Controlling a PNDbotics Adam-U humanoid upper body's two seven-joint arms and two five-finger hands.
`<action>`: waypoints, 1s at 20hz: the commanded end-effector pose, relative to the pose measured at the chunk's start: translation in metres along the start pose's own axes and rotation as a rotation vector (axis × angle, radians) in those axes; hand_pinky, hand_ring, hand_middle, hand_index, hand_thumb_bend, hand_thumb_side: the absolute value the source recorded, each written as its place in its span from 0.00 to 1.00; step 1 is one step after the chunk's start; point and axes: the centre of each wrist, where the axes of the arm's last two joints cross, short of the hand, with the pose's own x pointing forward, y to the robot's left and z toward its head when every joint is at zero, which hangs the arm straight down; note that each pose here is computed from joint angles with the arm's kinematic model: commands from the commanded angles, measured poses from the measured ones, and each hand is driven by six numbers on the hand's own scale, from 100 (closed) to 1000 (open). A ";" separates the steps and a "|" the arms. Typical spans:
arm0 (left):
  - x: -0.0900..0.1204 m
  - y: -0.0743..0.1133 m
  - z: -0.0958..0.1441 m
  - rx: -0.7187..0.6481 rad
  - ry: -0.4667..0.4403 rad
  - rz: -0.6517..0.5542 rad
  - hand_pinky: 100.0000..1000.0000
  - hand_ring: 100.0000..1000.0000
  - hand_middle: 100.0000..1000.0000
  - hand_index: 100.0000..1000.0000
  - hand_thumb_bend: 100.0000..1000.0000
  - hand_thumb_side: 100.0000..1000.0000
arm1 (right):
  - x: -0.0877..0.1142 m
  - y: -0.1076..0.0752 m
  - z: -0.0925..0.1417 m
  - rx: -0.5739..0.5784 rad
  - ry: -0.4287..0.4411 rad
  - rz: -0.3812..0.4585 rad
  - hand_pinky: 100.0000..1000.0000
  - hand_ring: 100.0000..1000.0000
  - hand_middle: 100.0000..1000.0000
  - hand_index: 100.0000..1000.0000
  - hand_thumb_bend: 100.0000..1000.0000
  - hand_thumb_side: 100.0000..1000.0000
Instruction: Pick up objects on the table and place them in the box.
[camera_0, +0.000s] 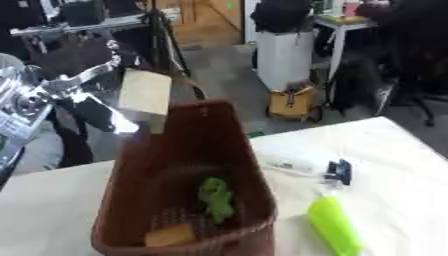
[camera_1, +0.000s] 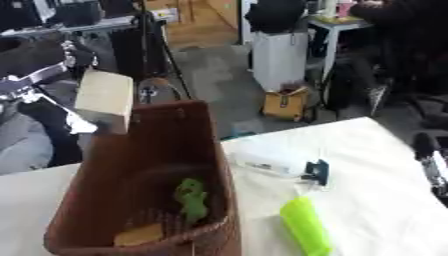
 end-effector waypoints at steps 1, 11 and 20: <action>-0.002 0.014 0.007 0.004 0.000 -0.031 0.48 0.45 0.49 0.73 0.57 0.28 | 0.003 -0.005 -0.004 0.001 -0.015 0.013 0.49 0.56 0.68 0.78 0.28 0.59; 0.007 0.014 0.009 -0.013 -0.049 -0.041 0.48 0.46 0.50 0.73 0.57 0.29 | 0.003 -0.005 -0.004 0.001 -0.017 0.012 0.49 0.56 0.68 0.78 0.28 0.59; 0.008 0.013 0.009 -0.012 -0.058 -0.034 0.49 0.46 0.50 0.73 0.57 0.30 | 0.003 -0.005 -0.004 0.002 -0.016 0.013 0.49 0.56 0.68 0.78 0.28 0.60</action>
